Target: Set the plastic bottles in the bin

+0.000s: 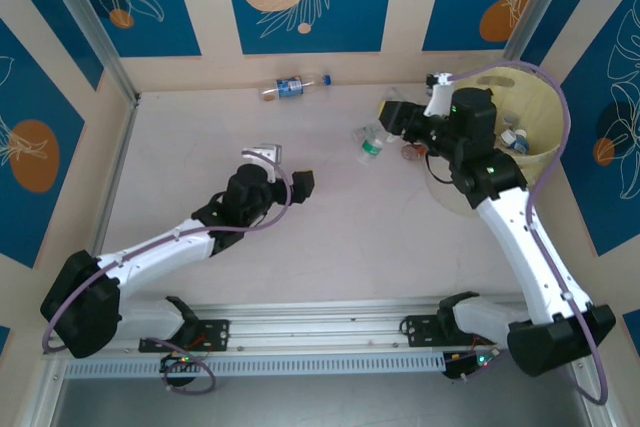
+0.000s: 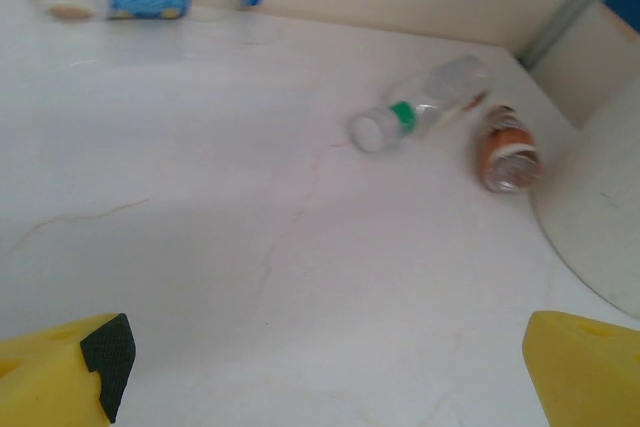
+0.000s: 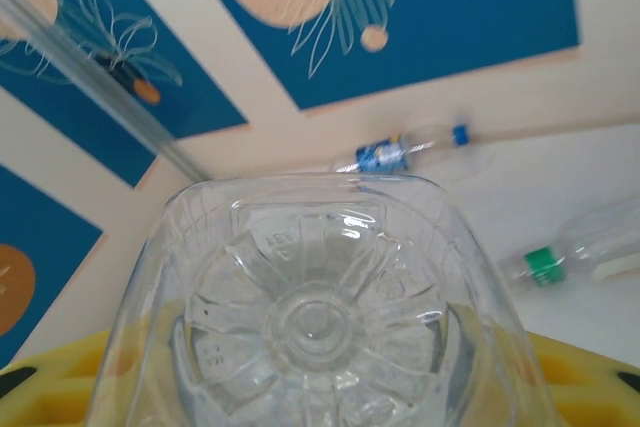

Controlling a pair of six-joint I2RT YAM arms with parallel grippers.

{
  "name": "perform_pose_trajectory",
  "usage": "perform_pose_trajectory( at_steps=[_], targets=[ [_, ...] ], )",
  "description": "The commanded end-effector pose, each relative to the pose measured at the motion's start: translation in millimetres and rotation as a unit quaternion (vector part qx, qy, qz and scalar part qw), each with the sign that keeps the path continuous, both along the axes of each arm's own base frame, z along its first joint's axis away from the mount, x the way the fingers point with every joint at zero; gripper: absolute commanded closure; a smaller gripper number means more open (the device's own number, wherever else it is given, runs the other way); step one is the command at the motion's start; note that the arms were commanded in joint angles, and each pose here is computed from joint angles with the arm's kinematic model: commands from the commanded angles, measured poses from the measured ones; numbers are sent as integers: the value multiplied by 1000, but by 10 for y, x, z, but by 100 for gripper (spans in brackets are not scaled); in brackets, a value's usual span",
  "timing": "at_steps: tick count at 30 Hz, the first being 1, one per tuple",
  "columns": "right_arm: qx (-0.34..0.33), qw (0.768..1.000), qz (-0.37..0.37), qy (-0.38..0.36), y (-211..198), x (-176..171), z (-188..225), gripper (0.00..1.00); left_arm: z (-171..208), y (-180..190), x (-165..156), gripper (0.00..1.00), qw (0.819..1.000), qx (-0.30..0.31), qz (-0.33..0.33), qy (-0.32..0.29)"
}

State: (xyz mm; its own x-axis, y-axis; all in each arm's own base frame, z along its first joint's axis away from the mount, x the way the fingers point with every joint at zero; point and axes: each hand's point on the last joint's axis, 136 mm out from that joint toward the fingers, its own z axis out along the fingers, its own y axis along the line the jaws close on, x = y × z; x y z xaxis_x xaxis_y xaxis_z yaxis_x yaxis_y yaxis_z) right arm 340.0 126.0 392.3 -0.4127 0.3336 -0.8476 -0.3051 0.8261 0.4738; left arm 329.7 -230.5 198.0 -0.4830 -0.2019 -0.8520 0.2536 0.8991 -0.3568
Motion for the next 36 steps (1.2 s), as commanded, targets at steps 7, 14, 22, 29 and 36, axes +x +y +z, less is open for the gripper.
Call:
perform_pose_trajectory(
  at_steps=[7, 14, 22, 29, 36],
  targets=[
    [8, 968, -200, -148, -1123, 1, 734, 59, -346, 597, 77, 0, 989, -20, 135, 55],
    [-6, 907, -373, -198, -2066, 65, 852, 59, -386, 740, 56, 0, 986, -36, 153, 61],
    [0, 887, -439, -141, -2744, 388, 356, 58, -442, 786, 49, 0, 984, -47, 158, 73],
    [1, 918, -394, -51, -2779, 840, -195, 52, -496, 796, 44, 0, 982, -54, 160, 83],
    [18, 949, -313, 32, -2556, 1119, -665, 24, -539, 846, 27, 0, 980, -59, 167, 86]
  ],
)
